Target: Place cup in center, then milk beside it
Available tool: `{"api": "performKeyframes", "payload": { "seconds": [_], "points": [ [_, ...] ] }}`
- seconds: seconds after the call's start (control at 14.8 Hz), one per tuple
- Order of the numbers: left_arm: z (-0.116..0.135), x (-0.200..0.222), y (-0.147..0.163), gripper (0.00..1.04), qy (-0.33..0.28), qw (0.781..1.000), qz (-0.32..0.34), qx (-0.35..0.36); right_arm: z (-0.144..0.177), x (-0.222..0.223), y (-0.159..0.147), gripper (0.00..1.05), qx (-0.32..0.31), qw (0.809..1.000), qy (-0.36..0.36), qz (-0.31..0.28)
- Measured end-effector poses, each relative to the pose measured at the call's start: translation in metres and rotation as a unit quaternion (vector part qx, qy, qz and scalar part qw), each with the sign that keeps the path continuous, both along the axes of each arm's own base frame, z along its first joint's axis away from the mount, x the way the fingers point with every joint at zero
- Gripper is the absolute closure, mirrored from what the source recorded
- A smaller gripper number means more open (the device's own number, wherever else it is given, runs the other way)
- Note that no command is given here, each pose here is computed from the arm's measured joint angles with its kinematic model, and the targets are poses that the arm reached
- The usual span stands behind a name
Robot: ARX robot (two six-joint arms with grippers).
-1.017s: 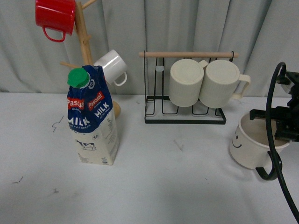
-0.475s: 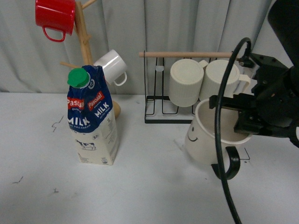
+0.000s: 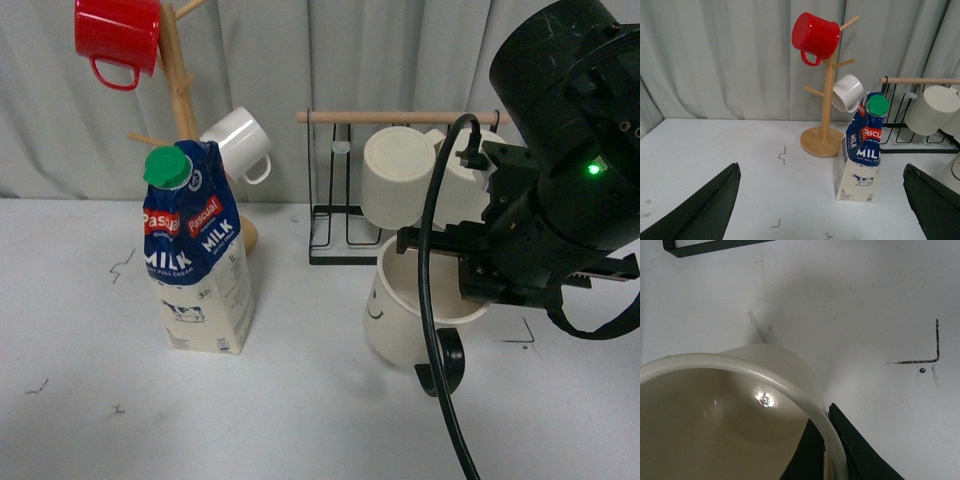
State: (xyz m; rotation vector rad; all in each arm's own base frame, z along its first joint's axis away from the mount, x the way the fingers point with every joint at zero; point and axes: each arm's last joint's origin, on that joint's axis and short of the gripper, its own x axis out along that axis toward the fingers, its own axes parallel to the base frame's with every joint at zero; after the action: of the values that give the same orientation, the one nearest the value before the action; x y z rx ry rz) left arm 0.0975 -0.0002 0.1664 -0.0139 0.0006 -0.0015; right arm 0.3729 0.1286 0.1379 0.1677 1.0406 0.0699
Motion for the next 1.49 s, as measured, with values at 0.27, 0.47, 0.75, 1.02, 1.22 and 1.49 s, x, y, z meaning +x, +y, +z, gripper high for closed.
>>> {"api": "performKeyframes", "payload": {
  "seconds": [0.27,0.47,0.75,1.02,1.22,1.49],
  "points": [
    [0.0,0.0,0.0,0.07,0.0,1.0,0.0,0.0,-0.011,0.015,0.004,1.01,-0.015,1.0,0.004,-0.013],
    [0.0,0.0,0.0,0.07,0.0,1.0,0.0,0.0,-0.021,0.019,0.005,1.01,-0.019,1.0,0.016,-0.015],
    [0.0,0.0,0.0,0.07,0.0,1.0,0.0,0.0,-0.02,0.024,0.006,0.62,-0.015,0.999,0.012,-0.028],
    [0.0,0.0,0.0,0.07,0.0,1.0,0.0,0.0,-0.005,0.011,-0.001,0.18,0.002,0.999,-0.021,-0.034],
    [0.0,0.0,0.0,0.07,0.0,1.0,0.0,0.0,0.047,-0.016,-0.007,0.08,0.026,0.987,-0.152,-0.046],
    [0.0,0.0,0.0,0.07,0.0,1.0,0.0,0.0,0.093,-0.096,-0.036,0.29,-0.013,0.867,-0.495,-0.053]
  ]
}}
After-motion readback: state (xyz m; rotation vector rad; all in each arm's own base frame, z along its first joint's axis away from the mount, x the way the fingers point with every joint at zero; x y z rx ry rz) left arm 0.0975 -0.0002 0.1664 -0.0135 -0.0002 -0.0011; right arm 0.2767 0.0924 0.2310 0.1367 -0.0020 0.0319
